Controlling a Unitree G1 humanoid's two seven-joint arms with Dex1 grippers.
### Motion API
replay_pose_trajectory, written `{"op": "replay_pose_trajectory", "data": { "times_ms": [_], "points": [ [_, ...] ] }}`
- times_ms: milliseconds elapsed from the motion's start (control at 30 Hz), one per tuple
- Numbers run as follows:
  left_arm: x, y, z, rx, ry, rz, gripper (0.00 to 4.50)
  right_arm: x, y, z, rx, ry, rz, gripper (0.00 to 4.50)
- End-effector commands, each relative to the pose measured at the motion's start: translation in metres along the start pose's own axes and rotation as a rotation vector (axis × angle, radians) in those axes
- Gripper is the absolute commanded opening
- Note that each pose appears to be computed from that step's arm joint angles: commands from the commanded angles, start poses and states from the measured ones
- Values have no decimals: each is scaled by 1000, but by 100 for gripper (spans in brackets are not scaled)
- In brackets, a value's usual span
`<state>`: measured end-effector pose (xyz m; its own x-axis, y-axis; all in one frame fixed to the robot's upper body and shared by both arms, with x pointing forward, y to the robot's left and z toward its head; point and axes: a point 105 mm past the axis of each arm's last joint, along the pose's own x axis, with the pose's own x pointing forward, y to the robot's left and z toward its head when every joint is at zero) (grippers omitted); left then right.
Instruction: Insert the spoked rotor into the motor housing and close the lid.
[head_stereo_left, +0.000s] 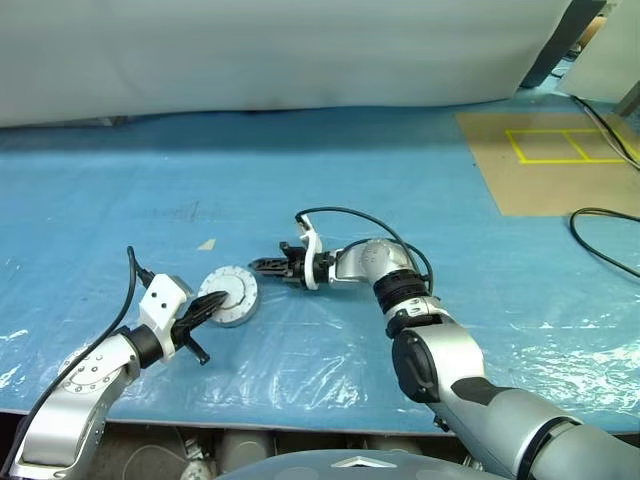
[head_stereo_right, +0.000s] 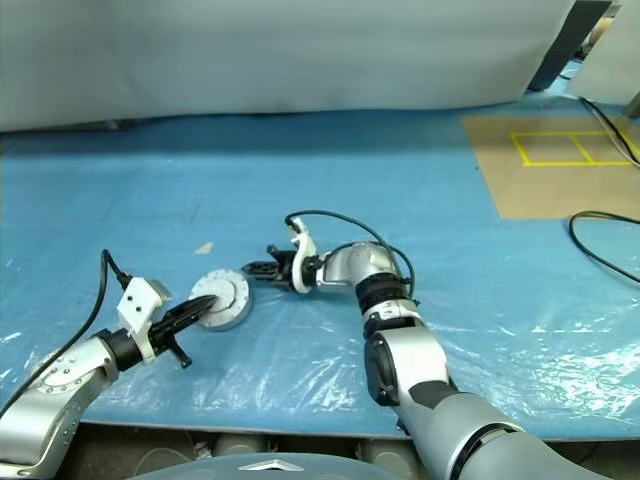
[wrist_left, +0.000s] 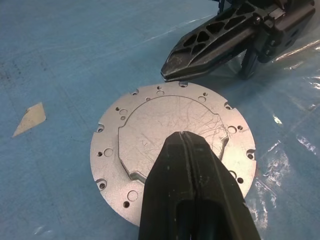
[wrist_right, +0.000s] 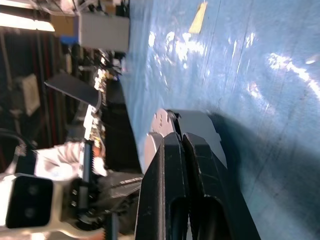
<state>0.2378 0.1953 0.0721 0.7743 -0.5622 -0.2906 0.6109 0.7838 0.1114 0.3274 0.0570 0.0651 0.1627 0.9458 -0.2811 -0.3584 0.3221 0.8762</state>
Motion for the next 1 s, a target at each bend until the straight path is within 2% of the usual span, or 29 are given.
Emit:
{"op": "replay_pose_trajectory", "data": {
  "times_ms": [33, 67, 167, 333, 467, 533, 567, 667, 833, 933, 1000],
  "points": [
    [-2, -1, -22, -26, 90, 5, 0, 11, -13, -19, -48, 45, -60, 3],
    [-3, 0, -22, -26, 89, 5, 0, 11, -13, -19, -62, 46, -59, 3],
    [-3, 0, -23, -24, 93, 7, 0, 11, -7, -16, -81, 27, -23, 65],
    [-2, -1, -24, -23, 92, 4, 0, 11, -4, -13, -82, 28, -6, 245],
    [-1, -1, -24, -21, 93, 3, 0, 8, 6, -20, 5, 80, 70, 365],
    [-1, -1, -24, -20, 94, 2, 0, 6, 3, -24, 9, 105, 56, 431],
    [0, -1, -24, -19, 94, 1, 0, 6, 1, -26, 7, 115, 47, 445],
    [0, -1, -24, -18, 92, 0, 0, 6, -6, -31, -20, 144, 8, 445],
    [2, -1, -24, -17, 88, 1, 0, 4, -35, -56, -225, 268, -142, 445],
    [2, 0, -24, -15, 90, 2, 0, 3, -38, -76, -252, 344, -125, 445],
    [2, -1, -24, -15, 90, 4, 0, 5, -28, -78, -208, 338, -76, 445]
  ]
}}
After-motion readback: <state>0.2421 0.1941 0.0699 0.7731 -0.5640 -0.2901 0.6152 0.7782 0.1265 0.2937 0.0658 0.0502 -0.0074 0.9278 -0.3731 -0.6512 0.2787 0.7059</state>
